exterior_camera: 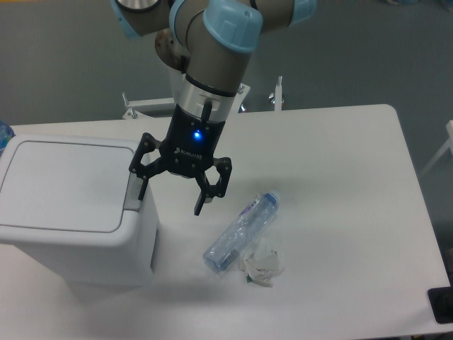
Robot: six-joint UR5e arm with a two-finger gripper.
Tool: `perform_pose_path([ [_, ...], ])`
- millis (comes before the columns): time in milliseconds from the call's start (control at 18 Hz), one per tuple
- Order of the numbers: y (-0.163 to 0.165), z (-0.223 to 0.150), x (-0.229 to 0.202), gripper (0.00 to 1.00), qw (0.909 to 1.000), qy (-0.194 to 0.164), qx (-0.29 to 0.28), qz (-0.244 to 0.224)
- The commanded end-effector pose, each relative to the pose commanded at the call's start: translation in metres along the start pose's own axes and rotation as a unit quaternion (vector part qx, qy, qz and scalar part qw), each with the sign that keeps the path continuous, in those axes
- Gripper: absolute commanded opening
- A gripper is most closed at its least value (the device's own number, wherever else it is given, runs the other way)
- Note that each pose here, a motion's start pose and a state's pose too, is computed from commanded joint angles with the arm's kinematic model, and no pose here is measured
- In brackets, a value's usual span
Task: Open the trash can
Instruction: 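Press down on the grey lid button with the gripper finger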
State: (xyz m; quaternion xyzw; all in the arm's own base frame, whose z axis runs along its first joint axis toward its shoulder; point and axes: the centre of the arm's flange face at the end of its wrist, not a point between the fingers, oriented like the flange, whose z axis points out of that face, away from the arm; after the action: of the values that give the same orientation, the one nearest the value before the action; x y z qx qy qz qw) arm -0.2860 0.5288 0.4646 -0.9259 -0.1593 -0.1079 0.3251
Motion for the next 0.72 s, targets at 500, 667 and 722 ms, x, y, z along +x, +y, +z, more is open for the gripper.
perform_pose_path([
  [500,0.0014,0.0052,-0.0018,1.00,1.0000,0.002,-0.005,-0.002],
  [667,0.0014,0.0052,-0.0018,1.00,1.0000,0.002,-0.005,-0.002],
  [722,0.0013,0.0051,-0.0018,1.00,1.0000,0.002,-0.004,-0.002],
])
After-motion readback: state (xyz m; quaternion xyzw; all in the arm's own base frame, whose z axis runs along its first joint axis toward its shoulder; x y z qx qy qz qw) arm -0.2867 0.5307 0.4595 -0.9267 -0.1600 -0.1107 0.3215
